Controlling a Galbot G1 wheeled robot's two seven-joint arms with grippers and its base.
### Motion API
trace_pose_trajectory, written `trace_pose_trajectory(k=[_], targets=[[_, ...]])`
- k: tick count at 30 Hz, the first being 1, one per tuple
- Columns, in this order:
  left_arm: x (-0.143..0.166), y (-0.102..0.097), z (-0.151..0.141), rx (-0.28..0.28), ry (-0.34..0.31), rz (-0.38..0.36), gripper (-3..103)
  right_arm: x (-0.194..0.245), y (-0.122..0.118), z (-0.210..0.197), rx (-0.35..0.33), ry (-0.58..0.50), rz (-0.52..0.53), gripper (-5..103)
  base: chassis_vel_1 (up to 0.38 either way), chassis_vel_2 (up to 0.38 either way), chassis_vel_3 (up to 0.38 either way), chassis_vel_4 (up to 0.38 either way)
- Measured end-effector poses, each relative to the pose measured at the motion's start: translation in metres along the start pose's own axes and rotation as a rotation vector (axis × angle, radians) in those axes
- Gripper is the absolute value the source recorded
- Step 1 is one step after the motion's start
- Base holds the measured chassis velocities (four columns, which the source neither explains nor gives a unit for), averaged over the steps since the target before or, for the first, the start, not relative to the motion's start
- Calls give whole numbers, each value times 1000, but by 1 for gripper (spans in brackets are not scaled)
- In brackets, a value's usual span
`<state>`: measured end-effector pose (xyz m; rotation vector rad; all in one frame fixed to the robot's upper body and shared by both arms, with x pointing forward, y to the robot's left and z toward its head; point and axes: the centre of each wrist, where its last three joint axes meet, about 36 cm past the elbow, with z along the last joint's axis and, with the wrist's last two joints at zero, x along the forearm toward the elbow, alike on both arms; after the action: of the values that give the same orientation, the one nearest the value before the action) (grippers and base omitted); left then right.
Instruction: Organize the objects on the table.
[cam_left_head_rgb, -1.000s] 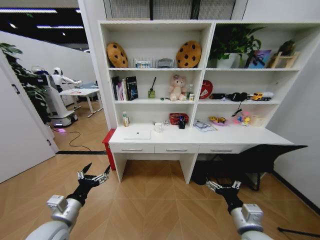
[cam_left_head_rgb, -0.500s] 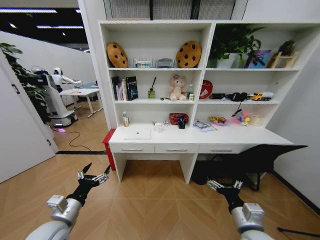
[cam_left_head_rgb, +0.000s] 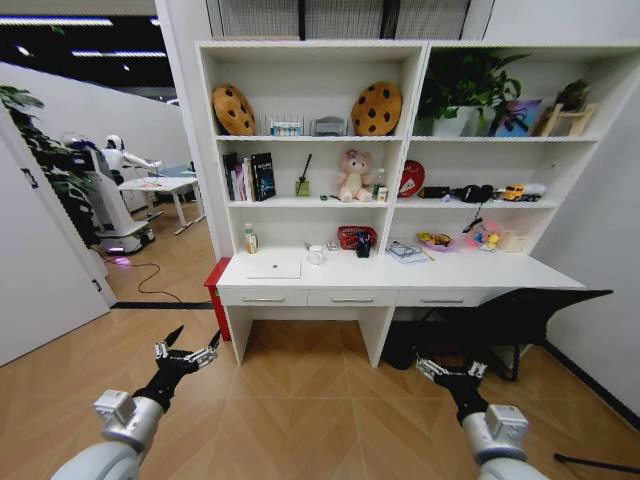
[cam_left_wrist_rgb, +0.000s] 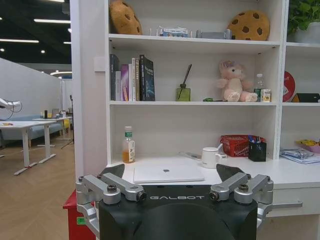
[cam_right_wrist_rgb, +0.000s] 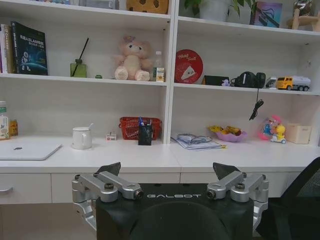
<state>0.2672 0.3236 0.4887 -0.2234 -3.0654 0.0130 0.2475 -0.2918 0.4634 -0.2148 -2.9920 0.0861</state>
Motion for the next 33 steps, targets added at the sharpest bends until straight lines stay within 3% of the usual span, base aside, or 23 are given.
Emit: trace_pose_trajectory(k=[33], targets=[[0, 0, 0, 0, 0, 0, 100, 0, 0, 0, 1, 5, 5, 100, 0, 0, 0, 0]])
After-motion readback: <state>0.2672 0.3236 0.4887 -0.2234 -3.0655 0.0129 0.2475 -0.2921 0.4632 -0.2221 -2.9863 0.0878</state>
